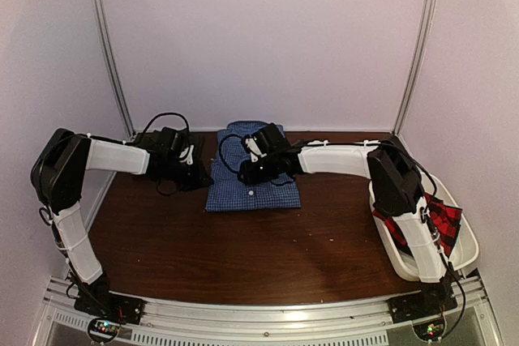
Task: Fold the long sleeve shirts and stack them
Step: Smooth out the 2/3-rectangle-folded shirt at the center of the board, then move the 2/3-rectangle-folded shirt to the center of the board.
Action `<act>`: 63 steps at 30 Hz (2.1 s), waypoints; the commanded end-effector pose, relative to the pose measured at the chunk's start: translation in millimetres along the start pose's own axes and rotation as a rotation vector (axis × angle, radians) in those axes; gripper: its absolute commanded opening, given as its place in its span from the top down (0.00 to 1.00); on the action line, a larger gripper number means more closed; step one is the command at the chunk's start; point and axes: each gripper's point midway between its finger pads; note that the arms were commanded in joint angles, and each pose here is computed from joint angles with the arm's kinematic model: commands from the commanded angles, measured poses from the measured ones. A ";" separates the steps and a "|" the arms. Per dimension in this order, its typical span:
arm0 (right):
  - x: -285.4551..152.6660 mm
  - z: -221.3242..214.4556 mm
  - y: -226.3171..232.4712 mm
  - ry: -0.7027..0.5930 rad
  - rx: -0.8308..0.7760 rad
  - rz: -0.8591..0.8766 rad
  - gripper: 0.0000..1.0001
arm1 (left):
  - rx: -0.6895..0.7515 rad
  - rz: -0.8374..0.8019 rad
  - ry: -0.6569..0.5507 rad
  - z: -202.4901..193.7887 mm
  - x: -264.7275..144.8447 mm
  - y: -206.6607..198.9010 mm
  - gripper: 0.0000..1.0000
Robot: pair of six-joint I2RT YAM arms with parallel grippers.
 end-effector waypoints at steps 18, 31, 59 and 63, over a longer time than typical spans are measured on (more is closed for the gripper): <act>-50.2 18.1 -4.7 -0.049 0.038 -0.034 0.40 | -0.045 -0.107 -0.002 -51.1 -26.7 -5.8 0.77; -118.9 -43.7 -85.7 -0.029 0.152 -0.148 0.45 | -0.038 -0.081 0.044 -83.7 -27.1 -7.5 0.70; -89.0 -117.8 -123.3 0.146 0.223 -0.149 0.62 | -0.041 -0.016 0.065 -83.4 -2.7 4.8 0.74; -85.6 -121.6 -121.8 0.151 0.223 -0.140 0.64 | -0.038 -0.012 0.069 -83.8 0.8 4.2 0.79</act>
Point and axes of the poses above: each gripper's point midway between its finger pads, its own x axis out along the fingers, its own y axis along the line the jaws close on, z = x × y, and after that the axes turned 8 degrees about x, right-handed
